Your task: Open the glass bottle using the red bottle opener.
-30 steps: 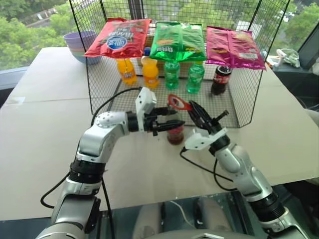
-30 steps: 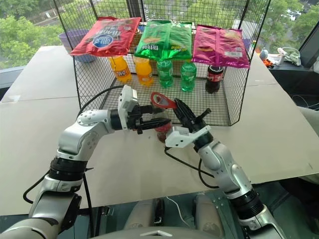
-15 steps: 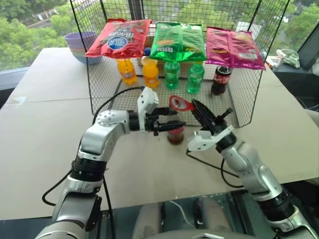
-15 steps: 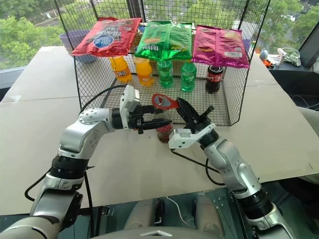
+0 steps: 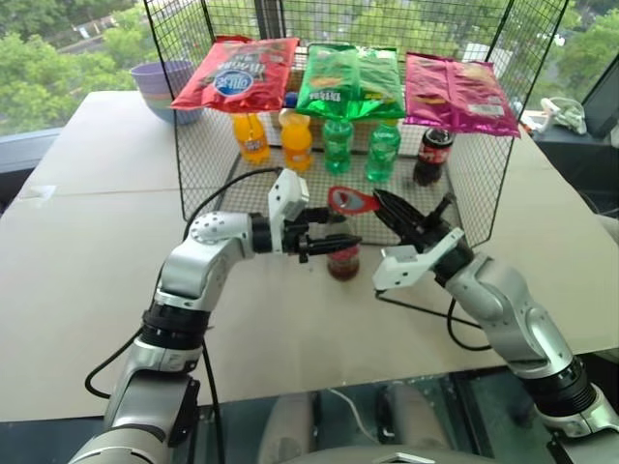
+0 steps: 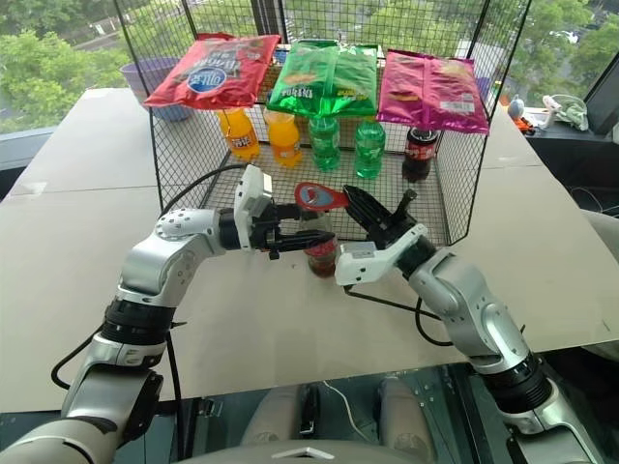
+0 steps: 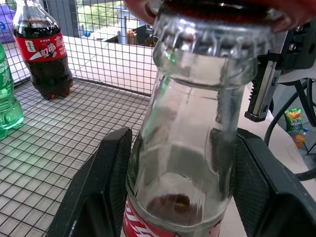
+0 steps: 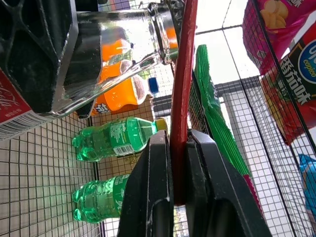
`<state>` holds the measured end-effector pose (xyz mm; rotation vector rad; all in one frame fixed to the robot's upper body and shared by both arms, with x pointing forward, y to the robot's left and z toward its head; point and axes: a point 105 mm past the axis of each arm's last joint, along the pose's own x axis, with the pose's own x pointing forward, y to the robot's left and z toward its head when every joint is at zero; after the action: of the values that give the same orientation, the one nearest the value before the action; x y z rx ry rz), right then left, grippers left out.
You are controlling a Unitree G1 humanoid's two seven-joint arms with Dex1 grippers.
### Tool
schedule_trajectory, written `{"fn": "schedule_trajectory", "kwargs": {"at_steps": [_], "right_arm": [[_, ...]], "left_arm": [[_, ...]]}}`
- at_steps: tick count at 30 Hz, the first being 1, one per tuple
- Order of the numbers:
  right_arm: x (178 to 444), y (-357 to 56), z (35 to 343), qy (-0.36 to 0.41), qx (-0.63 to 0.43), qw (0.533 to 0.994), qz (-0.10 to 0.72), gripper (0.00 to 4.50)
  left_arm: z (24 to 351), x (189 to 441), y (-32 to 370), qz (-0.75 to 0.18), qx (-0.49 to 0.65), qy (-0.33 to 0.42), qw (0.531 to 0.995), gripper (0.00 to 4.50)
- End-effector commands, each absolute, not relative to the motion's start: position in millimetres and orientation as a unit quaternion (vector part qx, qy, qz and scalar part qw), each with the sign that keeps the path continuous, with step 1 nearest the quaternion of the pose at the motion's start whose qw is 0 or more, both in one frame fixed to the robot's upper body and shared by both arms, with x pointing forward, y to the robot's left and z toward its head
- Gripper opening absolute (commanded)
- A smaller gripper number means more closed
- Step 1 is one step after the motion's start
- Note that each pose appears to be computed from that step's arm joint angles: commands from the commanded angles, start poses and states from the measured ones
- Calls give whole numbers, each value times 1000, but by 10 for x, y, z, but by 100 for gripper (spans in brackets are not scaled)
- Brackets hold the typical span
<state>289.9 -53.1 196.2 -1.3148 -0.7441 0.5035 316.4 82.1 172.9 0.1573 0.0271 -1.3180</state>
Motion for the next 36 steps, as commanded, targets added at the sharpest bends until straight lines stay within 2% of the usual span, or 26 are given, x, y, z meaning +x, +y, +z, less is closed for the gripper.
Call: {"fn": "schedule_trajectory", "kwargs": {"at_steps": [1, 36], "right_arm": [[2909, -548, 1936, -317, -617, 677, 247, 0], [2990, -804, 2187, -289, -684, 612, 273, 0]], "left_arm": [[1807, 3138, 752, -619, 100, -11, 779, 225], [1748, 3164, 774, -625, 113, 8, 773, 225]]}}
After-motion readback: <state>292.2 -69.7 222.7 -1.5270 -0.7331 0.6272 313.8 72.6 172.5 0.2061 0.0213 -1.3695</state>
